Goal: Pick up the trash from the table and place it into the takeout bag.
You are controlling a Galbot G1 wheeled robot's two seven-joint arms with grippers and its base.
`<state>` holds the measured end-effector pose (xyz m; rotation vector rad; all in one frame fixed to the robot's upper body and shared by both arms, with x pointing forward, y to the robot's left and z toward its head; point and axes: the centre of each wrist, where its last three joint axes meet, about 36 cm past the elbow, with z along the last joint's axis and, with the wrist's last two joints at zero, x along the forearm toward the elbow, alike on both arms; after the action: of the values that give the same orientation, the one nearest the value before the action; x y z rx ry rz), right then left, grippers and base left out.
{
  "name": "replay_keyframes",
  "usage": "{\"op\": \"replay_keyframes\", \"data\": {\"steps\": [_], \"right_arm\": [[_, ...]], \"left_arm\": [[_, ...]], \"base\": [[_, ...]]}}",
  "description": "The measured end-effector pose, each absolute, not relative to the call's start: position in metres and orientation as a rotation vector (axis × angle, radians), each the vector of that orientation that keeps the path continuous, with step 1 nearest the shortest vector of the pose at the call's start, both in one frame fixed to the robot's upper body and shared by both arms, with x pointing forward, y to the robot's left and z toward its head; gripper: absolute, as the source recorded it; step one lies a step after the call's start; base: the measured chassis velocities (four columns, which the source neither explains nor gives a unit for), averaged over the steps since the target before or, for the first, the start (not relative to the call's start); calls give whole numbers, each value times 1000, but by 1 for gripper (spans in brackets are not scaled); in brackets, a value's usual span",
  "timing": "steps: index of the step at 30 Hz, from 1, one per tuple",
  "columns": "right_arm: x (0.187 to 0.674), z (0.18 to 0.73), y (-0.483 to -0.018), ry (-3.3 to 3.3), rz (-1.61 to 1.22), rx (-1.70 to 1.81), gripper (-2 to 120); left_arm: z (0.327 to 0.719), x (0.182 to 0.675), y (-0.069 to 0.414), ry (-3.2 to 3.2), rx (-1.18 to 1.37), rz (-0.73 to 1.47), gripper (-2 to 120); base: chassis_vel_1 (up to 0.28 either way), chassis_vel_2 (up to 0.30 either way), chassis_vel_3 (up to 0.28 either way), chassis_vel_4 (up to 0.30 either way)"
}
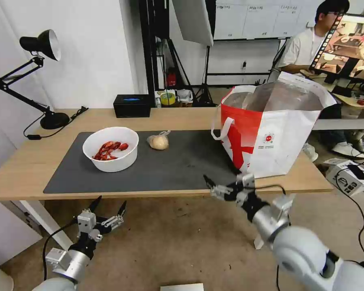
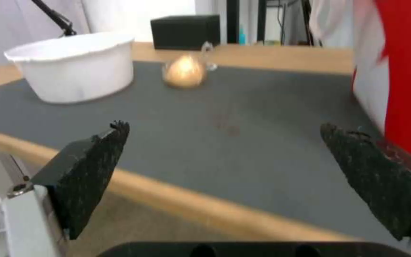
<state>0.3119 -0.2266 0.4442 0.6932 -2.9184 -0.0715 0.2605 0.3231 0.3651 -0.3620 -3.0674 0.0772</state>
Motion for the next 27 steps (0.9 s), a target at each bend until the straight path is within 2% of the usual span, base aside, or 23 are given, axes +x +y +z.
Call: {"op": "replay_keyframes", "data": {"steps": [9,27], "right_arm": [[285,397,-220,-2890,-87,610,100],[283,387,-215,-2873,-82,618,100]], "left_arm": [[362,255,322,-3053,-360,81,100],[359,251,323,-3038,-364,62,100]], "base": [[0,0,0,0],[0,0,0,0]]}}
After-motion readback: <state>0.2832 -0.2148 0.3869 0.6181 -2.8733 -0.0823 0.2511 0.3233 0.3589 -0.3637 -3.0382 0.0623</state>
